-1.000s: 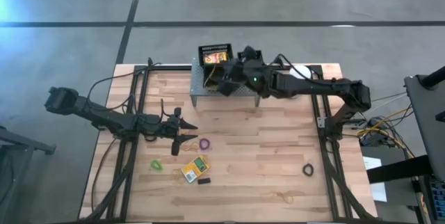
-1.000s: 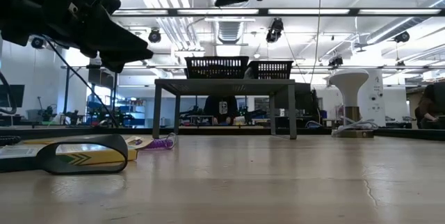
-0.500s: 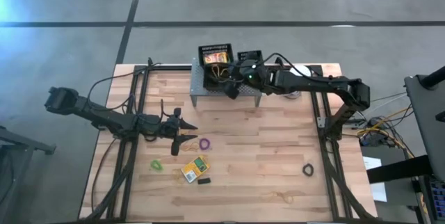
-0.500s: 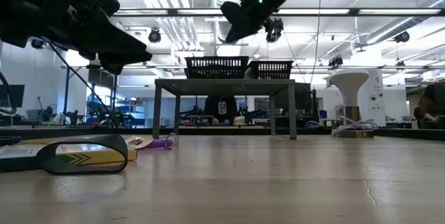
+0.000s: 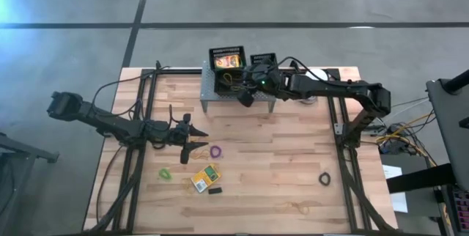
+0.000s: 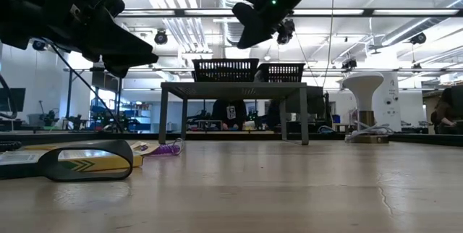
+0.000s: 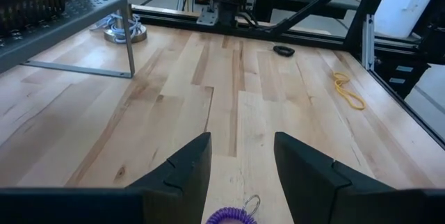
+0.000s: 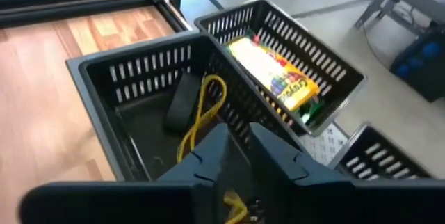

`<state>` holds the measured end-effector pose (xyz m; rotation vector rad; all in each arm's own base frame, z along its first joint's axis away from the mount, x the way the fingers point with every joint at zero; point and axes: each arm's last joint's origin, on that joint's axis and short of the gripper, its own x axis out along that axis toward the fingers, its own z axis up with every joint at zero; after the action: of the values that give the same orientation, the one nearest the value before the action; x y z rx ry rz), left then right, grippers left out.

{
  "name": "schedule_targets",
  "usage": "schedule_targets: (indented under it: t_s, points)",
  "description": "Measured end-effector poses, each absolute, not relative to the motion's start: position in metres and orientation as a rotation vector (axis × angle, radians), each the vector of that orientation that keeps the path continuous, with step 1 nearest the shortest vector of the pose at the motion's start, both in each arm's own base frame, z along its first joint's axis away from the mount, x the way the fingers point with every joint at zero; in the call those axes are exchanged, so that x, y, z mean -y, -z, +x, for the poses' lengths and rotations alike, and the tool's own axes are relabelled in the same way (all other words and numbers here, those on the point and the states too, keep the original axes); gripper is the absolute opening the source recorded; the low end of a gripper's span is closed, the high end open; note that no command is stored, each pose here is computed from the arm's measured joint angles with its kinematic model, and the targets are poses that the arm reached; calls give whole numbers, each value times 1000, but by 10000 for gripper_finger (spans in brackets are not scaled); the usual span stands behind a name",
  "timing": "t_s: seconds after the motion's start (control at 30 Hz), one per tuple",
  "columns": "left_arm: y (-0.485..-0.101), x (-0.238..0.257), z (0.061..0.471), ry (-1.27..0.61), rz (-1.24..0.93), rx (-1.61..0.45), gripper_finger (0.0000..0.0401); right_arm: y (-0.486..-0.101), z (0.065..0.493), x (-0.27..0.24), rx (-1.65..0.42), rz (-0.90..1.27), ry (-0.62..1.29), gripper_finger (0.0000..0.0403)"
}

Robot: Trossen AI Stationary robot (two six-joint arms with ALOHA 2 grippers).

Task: Pick & Place Office Desk Supplies
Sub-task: Put the yellow rubber band into the bottom left black bin

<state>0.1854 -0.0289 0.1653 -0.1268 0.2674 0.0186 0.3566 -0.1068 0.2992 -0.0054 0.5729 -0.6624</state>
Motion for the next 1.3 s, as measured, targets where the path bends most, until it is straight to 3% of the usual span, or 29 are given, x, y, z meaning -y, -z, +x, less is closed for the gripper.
schedule_targets:
  t_s: [0.27,0.53,1.0,1.17,1.3]
  points:
    - [-166,29,185,-26,-132,-264,163,-321,348,86,-507,-10,619,132]
    - [-172,29,187,-21,-144,-204,163,-343,333,18,-422,-62,430,141]
    - [-211,32,195,58,-113,106,163,-251,298,-115,-484,-118,35,111]
    - [-221,35,212,59,-125,75,163,-216,281,-122,-475,-30,17,100]
    - [-230,37,230,-7,-134,-158,163,-195,273,-115,-433,24,35,94]
